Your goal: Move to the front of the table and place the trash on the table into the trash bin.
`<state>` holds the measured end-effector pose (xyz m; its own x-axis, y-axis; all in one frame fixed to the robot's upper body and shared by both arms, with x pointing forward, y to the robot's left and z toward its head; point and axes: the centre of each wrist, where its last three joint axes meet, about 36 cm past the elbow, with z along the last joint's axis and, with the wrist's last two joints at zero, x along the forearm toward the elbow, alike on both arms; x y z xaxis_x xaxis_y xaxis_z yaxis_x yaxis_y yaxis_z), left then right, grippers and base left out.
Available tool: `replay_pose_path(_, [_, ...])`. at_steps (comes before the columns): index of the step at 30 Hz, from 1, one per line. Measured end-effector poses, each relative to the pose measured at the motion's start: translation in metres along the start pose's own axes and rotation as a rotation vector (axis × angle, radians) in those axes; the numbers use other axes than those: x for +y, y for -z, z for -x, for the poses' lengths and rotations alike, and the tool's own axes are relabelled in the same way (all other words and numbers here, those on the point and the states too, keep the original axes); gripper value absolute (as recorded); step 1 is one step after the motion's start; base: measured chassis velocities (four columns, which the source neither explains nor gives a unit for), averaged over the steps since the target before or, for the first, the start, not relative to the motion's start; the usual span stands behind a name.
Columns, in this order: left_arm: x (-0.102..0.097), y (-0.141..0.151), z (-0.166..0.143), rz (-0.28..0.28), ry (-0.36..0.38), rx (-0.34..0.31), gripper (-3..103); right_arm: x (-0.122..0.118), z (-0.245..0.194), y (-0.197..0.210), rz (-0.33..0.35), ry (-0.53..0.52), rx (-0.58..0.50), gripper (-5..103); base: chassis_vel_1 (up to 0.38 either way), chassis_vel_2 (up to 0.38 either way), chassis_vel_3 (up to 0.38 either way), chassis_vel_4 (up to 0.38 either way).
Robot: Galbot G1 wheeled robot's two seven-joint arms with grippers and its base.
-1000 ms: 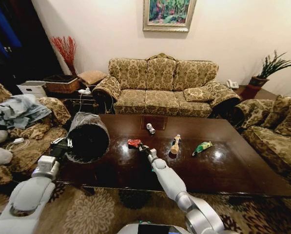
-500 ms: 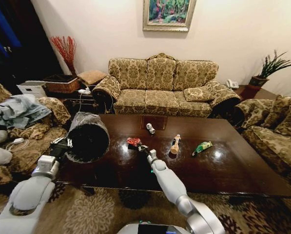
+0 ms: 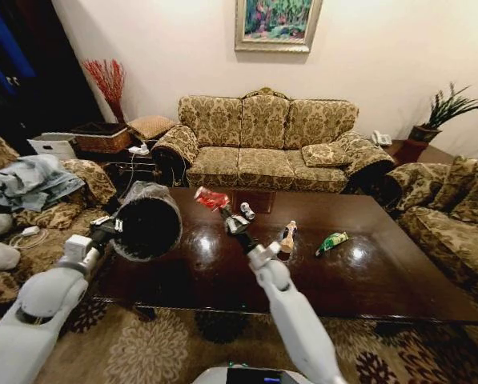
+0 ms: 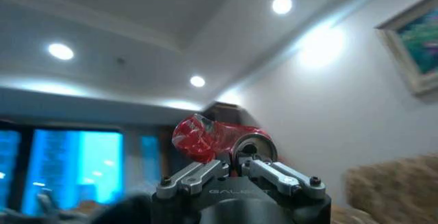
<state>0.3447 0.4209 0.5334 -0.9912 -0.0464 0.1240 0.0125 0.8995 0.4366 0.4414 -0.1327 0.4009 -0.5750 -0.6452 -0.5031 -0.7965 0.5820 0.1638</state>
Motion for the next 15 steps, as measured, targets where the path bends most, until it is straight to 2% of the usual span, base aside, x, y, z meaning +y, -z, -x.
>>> replay_pose_path(1, [0.000, 0.000, 0.000, 0.000, 0.000, 0.000, 2, 0.000, 0.000, 0.000, 0.000, 0.000, 0.000, 5, 0.000, 0.000, 0.000, 0.000])
replay_pose_path(3, [-0.001, 0.002, 0.003, 0.007, -0.016, 0.000, 2, 0.009, -0.001, 0.017, 0.030, 0.075, -0.022, 5, 0.000, 0.000, 0.000, 0.000])
replay_pose_path(5, [-0.001, 0.004, 0.003, 0.010, -0.022, -0.002, 2, 0.010, 0.000, 0.019, 0.036, 0.088, -0.025, 5, 0.000, 0.000, 0.000, 0.000])
replay_pose_path(7, [-0.006, 0.012, 0.003, 0.033, -0.084, -0.021, 2, 0.016, 0.006, 0.028, 0.103, 0.183, -0.025, 5, 0.000, 0.000, 0.000, 0.000])
replay_pose_path(8, [-0.007, 0.015, 0.003, 0.027, -0.111, -0.028, 2, 0.018, 0.009, 0.029, 0.122, 0.215, -0.019, 5, 0.000, 0.000, 0.000, 0.000])
replay_pose_path(11, [-0.011, 0.021, 0.003, 0.002, -0.156, -0.043, 2, 0.022, 0.015, 0.026, 0.146, 0.270, 0.007, 5, 0.000, 0.000, 0.000, 0.000])
replay_pose_path(13, [-0.012, 0.023, 0.002, 0.001, -0.165, -0.050, 2, 0.023, 0.017, 0.024, 0.153, 0.282, 0.017, 5, 0.000, 0.000, 0.000, 0.000])
replay_pose_path(15, [-0.016, 0.028, -0.002, 0.008, -0.203, -0.085, 2, 0.026, 0.028, 0.009, 0.161, 0.316, 0.058, 5, 0.000, 0.000, 0.000, 0.000])
